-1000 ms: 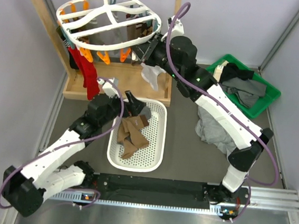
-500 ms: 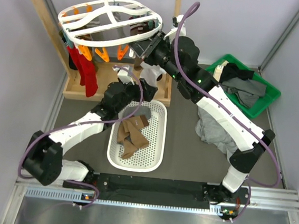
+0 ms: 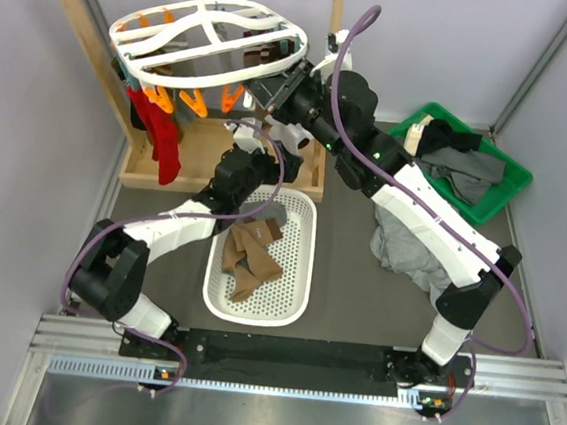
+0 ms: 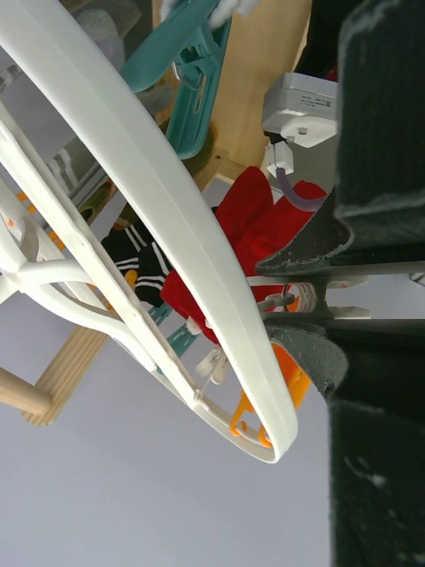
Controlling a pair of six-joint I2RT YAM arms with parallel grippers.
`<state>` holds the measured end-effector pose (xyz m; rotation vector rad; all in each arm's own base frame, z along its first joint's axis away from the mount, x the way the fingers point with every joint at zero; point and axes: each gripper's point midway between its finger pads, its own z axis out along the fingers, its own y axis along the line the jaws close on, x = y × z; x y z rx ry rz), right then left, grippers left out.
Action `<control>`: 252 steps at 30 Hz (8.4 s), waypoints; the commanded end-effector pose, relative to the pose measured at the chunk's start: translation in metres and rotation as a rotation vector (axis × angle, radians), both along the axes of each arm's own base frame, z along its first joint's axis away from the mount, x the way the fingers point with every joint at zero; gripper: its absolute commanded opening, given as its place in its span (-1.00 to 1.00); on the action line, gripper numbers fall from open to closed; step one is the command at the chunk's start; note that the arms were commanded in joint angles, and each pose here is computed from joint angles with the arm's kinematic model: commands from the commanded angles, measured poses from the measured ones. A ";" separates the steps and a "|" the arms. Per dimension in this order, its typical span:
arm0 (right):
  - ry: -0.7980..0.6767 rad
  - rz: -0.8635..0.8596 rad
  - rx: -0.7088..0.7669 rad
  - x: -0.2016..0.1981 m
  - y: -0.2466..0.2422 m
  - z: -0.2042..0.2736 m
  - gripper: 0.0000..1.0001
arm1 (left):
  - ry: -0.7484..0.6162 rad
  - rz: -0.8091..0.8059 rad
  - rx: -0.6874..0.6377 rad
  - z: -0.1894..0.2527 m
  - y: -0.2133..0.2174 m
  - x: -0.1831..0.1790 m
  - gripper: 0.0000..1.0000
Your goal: Remove the socks clipped to the hanger
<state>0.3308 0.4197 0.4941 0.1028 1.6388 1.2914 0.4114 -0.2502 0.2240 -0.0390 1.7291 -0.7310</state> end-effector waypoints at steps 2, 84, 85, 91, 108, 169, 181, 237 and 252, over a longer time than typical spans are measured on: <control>-0.060 0.013 0.109 -0.016 -0.011 0.042 -1.00 | -0.112 -0.037 -0.092 0.043 -0.013 0.006 0.80; -0.406 -0.124 -0.623 0.008 -0.036 -0.002 0.13 | 0.106 -0.471 -0.205 0.061 0.004 -0.181 -1.00; -0.408 -0.125 -0.623 0.007 -0.034 -0.002 0.11 | 0.105 -0.472 -0.207 0.061 0.004 -0.182 -1.00; -0.423 -0.150 -0.615 0.009 -0.025 0.003 0.08 | 0.108 -0.476 -0.211 0.062 0.003 -0.181 -1.00; -0.422 -0.253 -0.601 0.018 -0.038 0.014 -1.00 | 0.152 -0.442 -0.191 0.041 0.012 -0.187 -1.00; -0.250 -0.057 -0.177 -0.032 -0.012 0.040 -1.00 | -0.176 -0.054 0.092 0.068 -0.004 0.000 -1.00; -0.298 -0.031 -0.218 -0.040 -0.017 0.041 -0.49 | -0.173 -0.235 0.016 0.085 0.007 -0.088 -1.00; -0.551 0.476 -0.234 -0.046 -0.023 0.021 0.67 | 0.028 -0.601 -0.213 0.096 0.008 -0.223 -1.00; -0.526 0.496 -0.168 -0.039 -0.011 0.021 0.52 | 0.020 -0.616 -0.221 0.098 0.006 -0.224 -1.00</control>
